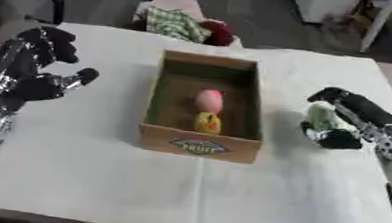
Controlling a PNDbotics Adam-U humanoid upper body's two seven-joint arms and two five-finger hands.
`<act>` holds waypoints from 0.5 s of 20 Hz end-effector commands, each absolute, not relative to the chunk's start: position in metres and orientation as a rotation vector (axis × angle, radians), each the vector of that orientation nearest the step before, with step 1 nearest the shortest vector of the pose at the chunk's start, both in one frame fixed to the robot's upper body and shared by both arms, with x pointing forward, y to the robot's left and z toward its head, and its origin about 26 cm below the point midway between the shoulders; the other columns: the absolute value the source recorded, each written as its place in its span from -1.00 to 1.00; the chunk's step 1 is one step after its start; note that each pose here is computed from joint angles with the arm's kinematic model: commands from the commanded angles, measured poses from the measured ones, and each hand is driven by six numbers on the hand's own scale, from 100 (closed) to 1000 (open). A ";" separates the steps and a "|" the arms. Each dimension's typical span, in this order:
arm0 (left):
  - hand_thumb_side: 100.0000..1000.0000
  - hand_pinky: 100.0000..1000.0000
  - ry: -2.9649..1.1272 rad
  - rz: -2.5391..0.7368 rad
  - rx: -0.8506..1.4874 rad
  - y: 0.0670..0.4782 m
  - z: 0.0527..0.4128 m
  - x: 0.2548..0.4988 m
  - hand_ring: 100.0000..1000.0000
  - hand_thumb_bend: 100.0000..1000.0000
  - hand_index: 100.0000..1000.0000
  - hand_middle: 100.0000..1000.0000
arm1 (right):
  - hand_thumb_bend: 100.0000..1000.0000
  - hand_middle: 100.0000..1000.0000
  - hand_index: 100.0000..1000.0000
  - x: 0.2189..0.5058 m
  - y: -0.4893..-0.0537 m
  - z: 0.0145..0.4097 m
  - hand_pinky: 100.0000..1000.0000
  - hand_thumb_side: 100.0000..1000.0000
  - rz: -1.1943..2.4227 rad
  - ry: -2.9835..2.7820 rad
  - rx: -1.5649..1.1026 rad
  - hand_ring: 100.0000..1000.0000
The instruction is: Pick up objects on the table and place them in the box.
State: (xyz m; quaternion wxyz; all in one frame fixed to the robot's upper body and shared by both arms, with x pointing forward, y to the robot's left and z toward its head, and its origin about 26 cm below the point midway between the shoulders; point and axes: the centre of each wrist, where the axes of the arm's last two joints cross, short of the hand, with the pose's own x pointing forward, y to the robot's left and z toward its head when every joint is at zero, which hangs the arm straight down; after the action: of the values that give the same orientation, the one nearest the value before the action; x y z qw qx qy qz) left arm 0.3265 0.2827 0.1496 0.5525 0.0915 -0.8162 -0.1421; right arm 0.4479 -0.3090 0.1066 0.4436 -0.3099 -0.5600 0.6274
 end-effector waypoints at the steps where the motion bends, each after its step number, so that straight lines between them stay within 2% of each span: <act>1: -1.00 0.30 -1.953 -0.346 0.235 0.286 0.158 0.326 0.01 0.29 0.26 -0.08 | -0.37 0.66 0.73 0.449 -0.324 0.117 0.34 0.00 1.568 -1.312 -0.853 1.00; 3: -1.00 0.30 -1.952 -0.346 0.234 0.286 0.158 0.326 0.01 0.29 0.26 -0.08 | -0.37 0.65 0.72 0.449 -0.324 0.113 0.30 0.02 1.588 -1.281 -0.867 1.00; 4: -1.00 0.30 -1.951 -0.346 0.234 0.286 0.158 0.326 0.01 0.29 0.26 -0.08 | -0.40 0.62 0.69 0.449 -0.324 0.111 0.21 0.01 1.599 -1.268 -0.873 1.00; 5: -1.00 0.30 -1.951 -0.346 0.234 0.286 0.158 0.326 0.01 0.28 0.26 -0.08 | -0.52 0.56 0.63 0.449 -0.324 0.109 0.05 0.00 1.610 -1.257 -0.879 0.91; 7: -1.00 0.30 -1.952 -0.343 0.235 0.286 0.158 0.326 0.01 0.28 0.26 -0.08 | -0.86 0.31 0.43 0.450 -0.323 0.109 -0.25 -0.22 1.612 -1.259 -0.906 0.57; 8: -1.00 0.30 -1.952 -0.342 0.236 0.286 0.158 0.326 0.01 0.28 0.26 -0.08 | -1.00 0.10 0.25 0.450 -0.322 0.111 -0.38 -0.35 1.600 -1.277 -0.924 0.44; 10: -1.00 0.30 -1.953 -0.340 0.236 0.286 0.158 0.326 0.01 0.28 0.25 -0.08 | -1.00 -0.12 -0.03 0.451 -0.319 0.120 -0.59 -0.53 1.550 -1.343 -0.960 0.29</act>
State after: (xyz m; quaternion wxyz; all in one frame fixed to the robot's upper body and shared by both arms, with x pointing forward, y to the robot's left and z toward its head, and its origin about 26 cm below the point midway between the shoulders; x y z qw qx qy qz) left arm 0.3263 0.2828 0.1493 0.5530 0.0917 -0.8158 -0.1420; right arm 0.4477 -0.3168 0.1012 0.4402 -0.3610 -0.5237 0.6338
